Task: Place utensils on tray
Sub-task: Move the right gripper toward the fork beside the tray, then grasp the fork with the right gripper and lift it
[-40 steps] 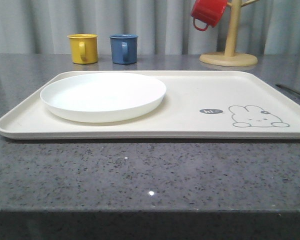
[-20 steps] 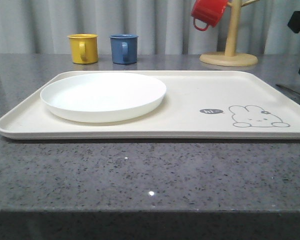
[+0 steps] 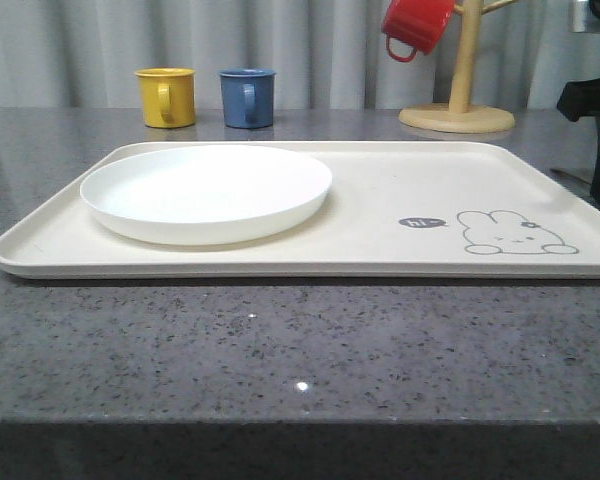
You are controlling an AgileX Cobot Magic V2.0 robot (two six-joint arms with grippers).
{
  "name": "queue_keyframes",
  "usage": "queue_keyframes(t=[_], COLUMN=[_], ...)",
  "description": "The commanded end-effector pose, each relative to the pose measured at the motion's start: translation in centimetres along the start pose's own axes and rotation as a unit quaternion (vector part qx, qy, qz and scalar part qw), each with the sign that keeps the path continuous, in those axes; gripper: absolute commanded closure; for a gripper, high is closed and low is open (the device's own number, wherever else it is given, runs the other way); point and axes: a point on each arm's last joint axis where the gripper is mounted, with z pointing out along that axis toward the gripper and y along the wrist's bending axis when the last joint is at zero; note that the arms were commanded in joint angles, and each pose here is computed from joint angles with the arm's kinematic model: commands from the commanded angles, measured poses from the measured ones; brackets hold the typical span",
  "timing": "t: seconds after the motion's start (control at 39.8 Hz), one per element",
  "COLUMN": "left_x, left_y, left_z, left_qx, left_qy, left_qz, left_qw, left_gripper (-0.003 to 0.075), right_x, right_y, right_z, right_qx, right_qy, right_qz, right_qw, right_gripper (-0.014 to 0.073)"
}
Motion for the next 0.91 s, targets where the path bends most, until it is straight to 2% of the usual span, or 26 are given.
queue_keyframes(t=[0.0,0.1,0.18,0.35,0.55,0.73,0.88], left_x=[-1.5,-1.5,-1.5,-1.5,-1.5,-1.5,-1.5], left_y=[0.1,0.1,0.1,0.1,0.1,0.1,0.1], left_z=[-0.2,-0.2,-0.2,-0.2,-0.2,-0.2,-0.2], left_qx=[-0.003,-0.003,-0.003,-0.003,-0.003,-0.003,-0.003], left_qy=[-0.047,-0.047,-0.047,-0.047,-0.047,-0.047,-0.047], left_qz=[-0.009,-0.009,-0.009,-0.009,-0.009,-0.009,-0.009], left_qw=[0.999,0.999,0.999,0.999,0.999,0.999,0.999], left_gripper=[0.0738,0.0738,0.0738,0.0738,0.0738,0.0738,0.0738], right_x=[-0.8,-0.8,-0.8,-0.7,-1.3,-2.2,-2.4], right_y=[0.1,0.1,0.1,0.3,1.2,4.7,8.7], right_z=[-1.8,-1.8,-1.9,-3.4,-7.3,-9.7,-9.7], right_qx=[-0.002,-0.003,-0.003,-0.003,-0.008,-0.006,-0.019], right_qy=[-0.038,-0.037,-0.036,-0.058,-0.08,-0.098,-0.106], right_qz=[-0.003,-0.003,-0.003,-0.005,0.014,0.036,0.033], right_qw=[0.999,0.999,0.999,0.998,0.997,0.995,0.994], right_gripper=[0.0437,0.0554,0.0603,0.0607,0.0607,0.0607,0.0607])
